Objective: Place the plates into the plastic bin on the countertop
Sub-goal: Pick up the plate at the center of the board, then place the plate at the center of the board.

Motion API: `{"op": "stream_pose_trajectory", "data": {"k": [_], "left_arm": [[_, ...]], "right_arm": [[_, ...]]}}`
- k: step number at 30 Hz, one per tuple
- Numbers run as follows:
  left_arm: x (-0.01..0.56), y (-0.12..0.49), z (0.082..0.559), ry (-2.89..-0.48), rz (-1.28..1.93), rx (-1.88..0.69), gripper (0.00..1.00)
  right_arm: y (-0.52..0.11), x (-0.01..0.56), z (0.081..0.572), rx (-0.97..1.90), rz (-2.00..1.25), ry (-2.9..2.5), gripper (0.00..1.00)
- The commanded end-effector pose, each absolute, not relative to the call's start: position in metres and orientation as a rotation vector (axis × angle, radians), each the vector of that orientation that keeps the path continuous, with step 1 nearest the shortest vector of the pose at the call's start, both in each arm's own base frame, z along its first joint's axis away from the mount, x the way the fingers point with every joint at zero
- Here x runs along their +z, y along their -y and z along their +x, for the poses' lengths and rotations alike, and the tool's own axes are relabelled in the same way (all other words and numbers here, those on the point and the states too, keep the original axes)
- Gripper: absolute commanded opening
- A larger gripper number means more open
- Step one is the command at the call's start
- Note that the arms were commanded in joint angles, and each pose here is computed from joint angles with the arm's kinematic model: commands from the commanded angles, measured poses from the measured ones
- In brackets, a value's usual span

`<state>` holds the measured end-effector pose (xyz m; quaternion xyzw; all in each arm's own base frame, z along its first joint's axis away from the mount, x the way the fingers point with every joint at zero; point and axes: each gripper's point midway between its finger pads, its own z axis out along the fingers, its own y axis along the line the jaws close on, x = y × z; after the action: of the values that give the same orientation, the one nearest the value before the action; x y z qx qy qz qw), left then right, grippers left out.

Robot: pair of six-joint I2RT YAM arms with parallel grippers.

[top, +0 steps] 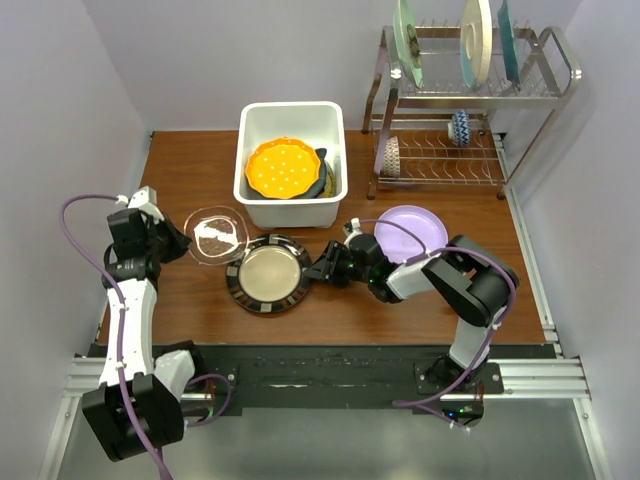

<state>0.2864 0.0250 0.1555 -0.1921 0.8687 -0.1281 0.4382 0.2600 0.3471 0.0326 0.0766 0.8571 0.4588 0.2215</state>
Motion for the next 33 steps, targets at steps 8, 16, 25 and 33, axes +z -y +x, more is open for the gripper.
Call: {"op": "stream_pose_trajectory", "data": {"k": [8,16,25,33], "left_arm": [[0.162,-0.051,0.293,-2.14,-0.566,-0.182,0.0],[0.136,-0.058,0.299,-2.22,-0.625,-0.167,0.0],[0.123,-0.067,0.306,-2.307,-0.615,-0.121,0.0],[0.105,-0.068,0.311,-2.375,-0.6,-0.128,0.0]], "right_arm": [[-0.361,0.005,0.266,1.257,0.254,-2.425,0.32],[-0.353,0.005,0.258,1.251,0.245,-2.435,0.0],[-0.329,0.046,0.249,1.294,0.199,-2.391,0.0],[-0.31,0.075,0.228,1.314,0.149,-2.377,0.0]]}}
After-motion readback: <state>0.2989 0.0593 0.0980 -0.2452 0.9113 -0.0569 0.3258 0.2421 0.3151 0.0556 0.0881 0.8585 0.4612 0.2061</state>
